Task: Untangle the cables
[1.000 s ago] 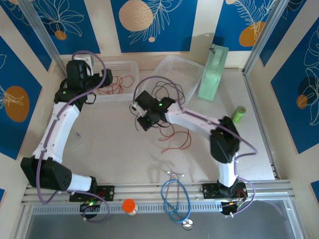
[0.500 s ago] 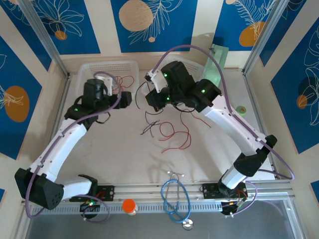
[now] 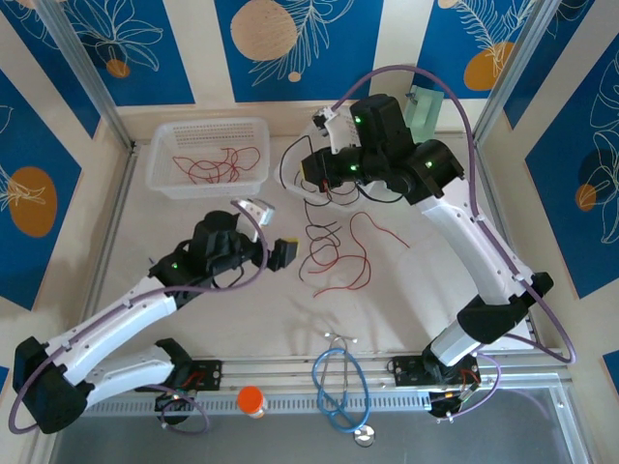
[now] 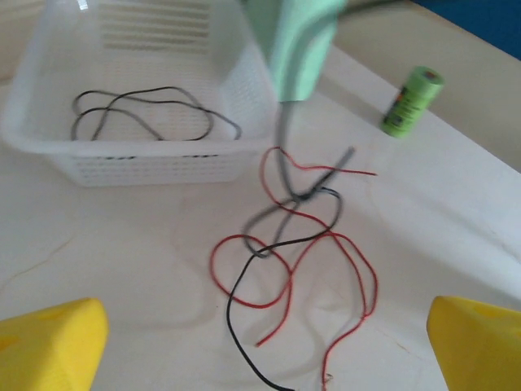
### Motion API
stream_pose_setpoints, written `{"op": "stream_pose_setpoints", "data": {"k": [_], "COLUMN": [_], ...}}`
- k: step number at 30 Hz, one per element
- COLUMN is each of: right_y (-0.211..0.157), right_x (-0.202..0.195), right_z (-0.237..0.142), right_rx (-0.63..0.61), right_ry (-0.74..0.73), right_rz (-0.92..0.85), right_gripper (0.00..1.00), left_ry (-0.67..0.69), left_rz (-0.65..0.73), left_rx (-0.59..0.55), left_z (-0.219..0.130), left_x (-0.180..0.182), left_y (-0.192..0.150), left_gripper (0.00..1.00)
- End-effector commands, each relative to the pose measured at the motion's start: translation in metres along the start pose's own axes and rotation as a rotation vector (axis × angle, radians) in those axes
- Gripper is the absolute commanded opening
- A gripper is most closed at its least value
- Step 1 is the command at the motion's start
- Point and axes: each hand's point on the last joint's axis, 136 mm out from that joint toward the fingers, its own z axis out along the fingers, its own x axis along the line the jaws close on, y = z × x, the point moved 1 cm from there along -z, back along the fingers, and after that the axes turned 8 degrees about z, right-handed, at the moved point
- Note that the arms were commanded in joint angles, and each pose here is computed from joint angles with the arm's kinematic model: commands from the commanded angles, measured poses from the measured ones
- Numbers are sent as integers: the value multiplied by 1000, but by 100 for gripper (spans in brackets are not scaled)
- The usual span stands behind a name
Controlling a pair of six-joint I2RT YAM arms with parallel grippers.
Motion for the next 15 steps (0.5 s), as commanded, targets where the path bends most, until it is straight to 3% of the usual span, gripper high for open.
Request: {"op": "stream_pose_setpoints", "data": {"k": [1,7,15], "right_y": [3,5,6], "right_x": [14,11,18], "right_z": [-11,-12,-15], "right_rx": [-21,-44,-74], "right_ry": [59,46,76], "right_rz": [17,59,109], "right_gripper": [0,0,0], "left_ry": [-77,-78,-36], "left_rz": [67,75,29], "left_rx": [-62,-67,-142], "left_z": [9,44,66], "left_x": [-24,-46,-61], "left_y": [1,-19,-14], "left_gripper": [100,100,100]}}
